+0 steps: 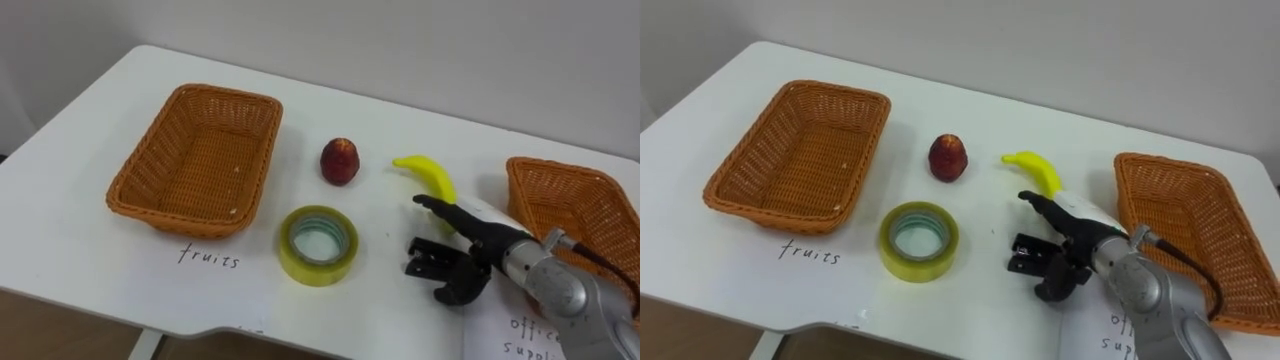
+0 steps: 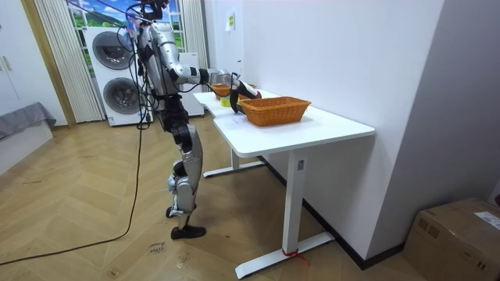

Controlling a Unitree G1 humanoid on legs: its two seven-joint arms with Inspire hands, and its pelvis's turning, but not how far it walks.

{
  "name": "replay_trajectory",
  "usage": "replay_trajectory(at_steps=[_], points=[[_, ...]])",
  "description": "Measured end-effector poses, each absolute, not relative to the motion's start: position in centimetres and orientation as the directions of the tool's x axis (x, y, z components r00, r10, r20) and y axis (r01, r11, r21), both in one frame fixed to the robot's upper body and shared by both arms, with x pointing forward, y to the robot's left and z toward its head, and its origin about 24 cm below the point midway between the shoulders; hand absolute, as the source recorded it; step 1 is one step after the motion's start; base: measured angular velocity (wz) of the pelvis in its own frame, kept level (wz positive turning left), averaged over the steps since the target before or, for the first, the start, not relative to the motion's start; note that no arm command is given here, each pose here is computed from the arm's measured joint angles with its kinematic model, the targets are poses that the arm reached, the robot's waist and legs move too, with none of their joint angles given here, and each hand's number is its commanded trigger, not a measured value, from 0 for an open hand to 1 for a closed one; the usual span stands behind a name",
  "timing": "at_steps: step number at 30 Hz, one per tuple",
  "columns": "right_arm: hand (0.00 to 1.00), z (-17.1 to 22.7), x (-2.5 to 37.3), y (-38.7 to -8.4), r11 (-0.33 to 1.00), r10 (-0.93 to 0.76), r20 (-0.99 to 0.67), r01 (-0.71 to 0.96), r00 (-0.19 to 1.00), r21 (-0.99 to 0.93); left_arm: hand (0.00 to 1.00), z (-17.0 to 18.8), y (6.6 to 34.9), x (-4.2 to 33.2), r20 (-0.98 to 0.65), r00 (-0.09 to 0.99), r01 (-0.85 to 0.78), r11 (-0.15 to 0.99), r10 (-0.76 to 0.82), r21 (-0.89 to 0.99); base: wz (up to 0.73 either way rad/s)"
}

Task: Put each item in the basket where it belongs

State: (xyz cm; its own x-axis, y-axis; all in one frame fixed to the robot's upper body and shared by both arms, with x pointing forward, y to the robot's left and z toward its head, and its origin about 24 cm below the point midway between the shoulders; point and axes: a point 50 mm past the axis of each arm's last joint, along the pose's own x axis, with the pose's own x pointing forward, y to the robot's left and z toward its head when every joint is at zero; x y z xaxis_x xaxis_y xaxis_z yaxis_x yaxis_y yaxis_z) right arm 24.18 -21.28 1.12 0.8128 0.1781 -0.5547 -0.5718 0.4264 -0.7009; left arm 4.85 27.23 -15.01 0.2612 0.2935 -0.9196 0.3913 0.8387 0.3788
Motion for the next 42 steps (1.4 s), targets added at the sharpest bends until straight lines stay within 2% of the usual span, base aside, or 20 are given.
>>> replay_trajectory(at_steps=[6, 7, 8, 9, 18, 42], points=[[0.00, 1.0, 24.7, -21.4, 0.402, 0.167, -0.578, -0.590, 0.799, -0.700, 0.00, -15.0, 27.3, 5.0, -0.919, 0.261, 0.391, 0.837, 0.297, 0.382, 0.05], [0.53, 1.0, 24.8, -21.4, 0.395, 0.162, -0.585, -0.595, 0.795, -0.700, 0.00, -15.0, 27.3, 5.0, -0.919, 0.261, 0.391, 0.837, 0.297, 0.382, 0.00], [0.61, 1.0, 24.8, -21.4, 0.390, 0.159, -0.588, -0.598, 0.793, -0.701, 0.00, -15.0, 27.3, 5.0, -0.918, 0.261, 0.391, 0.837, 0.297, 0.382, 0.00], [1.00, 0.9, 24.9, -21.4, 0.379, 0.155, -0.593, -0.602, 0.790, -0.702, 0.00, -15.0, 27.3, 5.1, -0.918, 0.262, 0.391, 0.837, 0.297, 0.383, 0.00], [1.00, 1.2, 25.3, -21.5, 0.318, 0.111, -0.592, -0.593, 0.798, -0.740, 0.00, -14.8, 27.2, 5.7, -0.909, 0.291, 0.402, 0.825, 0.297, 0.398, 0.02], [1.00, 1.0, 25.3, -21.8, 0.338, 0.101, -0.607, -0.601, 0.788, -0.724, 0.00, -14.7, 27.2, 6.1, -0.892, 0.318, 0.402, 0.807, 0.321, 0.433, 0.00]])
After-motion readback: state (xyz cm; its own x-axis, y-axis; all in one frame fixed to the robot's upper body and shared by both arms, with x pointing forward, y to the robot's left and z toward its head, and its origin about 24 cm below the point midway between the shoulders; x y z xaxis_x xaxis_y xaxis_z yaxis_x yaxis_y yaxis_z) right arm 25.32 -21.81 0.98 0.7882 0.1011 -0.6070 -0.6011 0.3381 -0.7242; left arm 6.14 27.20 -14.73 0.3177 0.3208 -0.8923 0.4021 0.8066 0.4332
